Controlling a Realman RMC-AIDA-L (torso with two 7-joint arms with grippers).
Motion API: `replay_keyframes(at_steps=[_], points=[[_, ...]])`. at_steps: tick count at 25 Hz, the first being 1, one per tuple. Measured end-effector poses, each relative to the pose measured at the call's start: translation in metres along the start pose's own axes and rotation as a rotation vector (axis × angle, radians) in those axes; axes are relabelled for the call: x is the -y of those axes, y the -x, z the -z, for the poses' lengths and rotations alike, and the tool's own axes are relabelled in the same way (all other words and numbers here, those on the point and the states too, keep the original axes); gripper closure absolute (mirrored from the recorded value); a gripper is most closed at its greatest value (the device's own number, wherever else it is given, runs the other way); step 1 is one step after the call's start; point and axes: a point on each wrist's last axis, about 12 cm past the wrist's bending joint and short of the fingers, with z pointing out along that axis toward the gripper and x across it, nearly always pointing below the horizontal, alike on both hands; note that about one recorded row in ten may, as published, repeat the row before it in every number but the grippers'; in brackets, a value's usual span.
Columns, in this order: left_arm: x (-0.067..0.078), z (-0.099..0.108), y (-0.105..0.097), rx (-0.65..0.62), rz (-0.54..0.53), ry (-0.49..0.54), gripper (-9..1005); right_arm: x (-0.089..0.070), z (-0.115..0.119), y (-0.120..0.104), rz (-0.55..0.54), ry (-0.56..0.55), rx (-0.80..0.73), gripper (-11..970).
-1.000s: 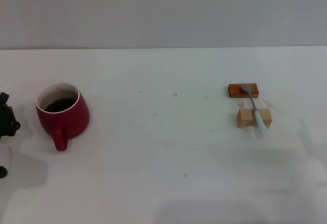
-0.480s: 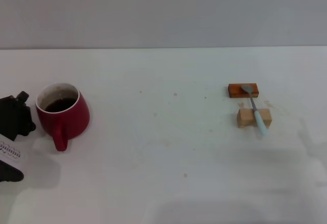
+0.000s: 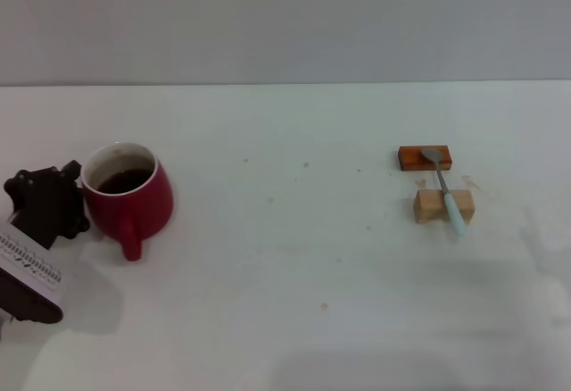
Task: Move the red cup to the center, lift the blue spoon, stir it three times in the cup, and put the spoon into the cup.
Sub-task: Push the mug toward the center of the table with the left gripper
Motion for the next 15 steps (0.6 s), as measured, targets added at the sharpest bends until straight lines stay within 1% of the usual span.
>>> replay_keyframes(at_steps=[5,6,7,15], points=[[0.007,-0.002,0.008,0.040,-0.021,-0.042,997,0.000,0.000,0.000,0.002,0.001,-0.002,200],[0.011,-0.003,0.012,0.061,-0.032,-0.062,997,0.000,0.000,0.000,0.002,0.001,-0.002,200],[0.011,-0.003,0.012,0.061,-0.032,-0.062,997,0.000,0.000,0.000,0.002,0.001,-0.002,200],[0.024,-0.009,0.033,0.151,-0.038,-0.119,997,-0.002,0.001,-0.001,-0.003,0.009,-0.004,201]])
